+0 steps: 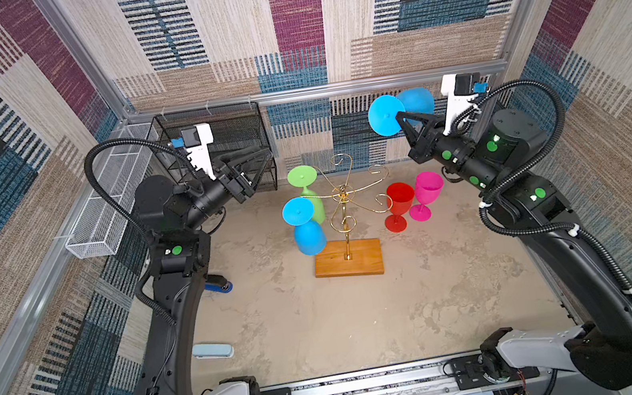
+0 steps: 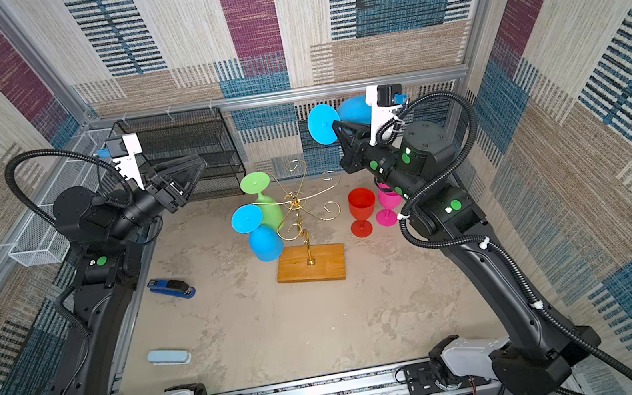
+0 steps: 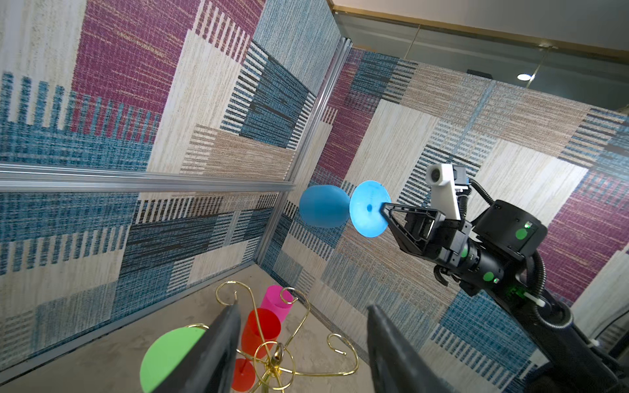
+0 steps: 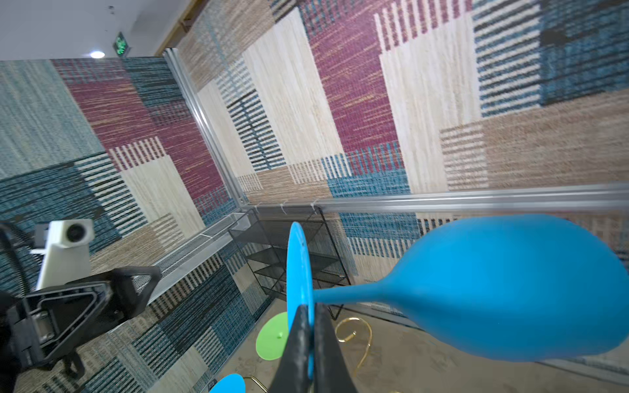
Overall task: Take the wine glass off the wine glass rack
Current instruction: Pick up the wine glass from the wine glass rack.
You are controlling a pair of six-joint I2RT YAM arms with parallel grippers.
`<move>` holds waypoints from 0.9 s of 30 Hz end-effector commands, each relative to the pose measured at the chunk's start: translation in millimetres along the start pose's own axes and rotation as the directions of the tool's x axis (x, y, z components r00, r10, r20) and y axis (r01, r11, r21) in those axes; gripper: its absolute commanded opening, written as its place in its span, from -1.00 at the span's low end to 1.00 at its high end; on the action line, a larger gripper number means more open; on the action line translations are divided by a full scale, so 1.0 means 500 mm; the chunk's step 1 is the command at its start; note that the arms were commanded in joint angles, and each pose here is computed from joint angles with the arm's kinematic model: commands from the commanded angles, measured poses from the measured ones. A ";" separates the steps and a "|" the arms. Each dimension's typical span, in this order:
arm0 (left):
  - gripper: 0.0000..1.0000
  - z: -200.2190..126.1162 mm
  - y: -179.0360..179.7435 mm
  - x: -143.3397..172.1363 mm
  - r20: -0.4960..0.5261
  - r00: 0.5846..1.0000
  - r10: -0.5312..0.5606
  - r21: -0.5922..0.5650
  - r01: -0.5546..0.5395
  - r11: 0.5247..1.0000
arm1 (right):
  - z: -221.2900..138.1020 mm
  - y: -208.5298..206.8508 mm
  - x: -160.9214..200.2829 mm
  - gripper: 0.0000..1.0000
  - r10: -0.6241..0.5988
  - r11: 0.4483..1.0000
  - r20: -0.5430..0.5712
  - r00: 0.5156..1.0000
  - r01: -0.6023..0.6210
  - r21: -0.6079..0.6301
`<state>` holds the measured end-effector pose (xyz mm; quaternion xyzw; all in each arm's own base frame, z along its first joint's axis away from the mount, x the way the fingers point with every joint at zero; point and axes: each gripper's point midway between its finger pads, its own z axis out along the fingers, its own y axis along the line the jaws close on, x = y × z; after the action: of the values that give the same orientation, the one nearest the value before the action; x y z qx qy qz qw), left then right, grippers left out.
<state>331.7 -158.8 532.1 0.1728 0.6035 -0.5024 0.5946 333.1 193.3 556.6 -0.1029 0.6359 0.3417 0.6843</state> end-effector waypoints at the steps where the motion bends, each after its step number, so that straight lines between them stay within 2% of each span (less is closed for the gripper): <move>1: 0.19 0.024 -0.023 -0.007 -0.016 0.997 -0.070 0.070 0.071 0.995 | 0.011 0.066 -0.025 -1.00 -0.083 0.979 0.048 0.995 0.091 -0.182; 8: 0.14 0.076 -0.033 -0.024 0.001 0.990 -0.144 0.191 0.141 0.971 | 0.025 0.151 -0.011 -1.00 -0.108 0.904 0.024 0.994 0.108 -0.413; 13: 0.07 0.103 -0.041 -0.023 -0.031 0.983 -0.181 0.272 0.182 0.945 | 0.048 0.181 0.005 -1.00 -0.098 0.875 -0.011 0.995 0.081 -0.478; 19: 0.01 0.110 -0.068 -0.022 -0.048 0.985 -0.166 0.353 0.172 0.919 | 0.083 0.213 0.033 -1.00 -0.086 0.855 -0.035 0.996 0.055 -0.515; 27: -0.04 0.108 -0.069 -0.009 -0.064 0.983 -0.170 0.368 0.182 0.912 | 0.119 0.241 0.054 -1.00 -0.071 0.831 -0.060 0.996 0.026 -0.555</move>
<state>344.5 -214.4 558.9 0.2159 0.5309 -0.6503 0.4987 309.3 322.8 567.6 -0.3238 0.5493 0.4808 0.6019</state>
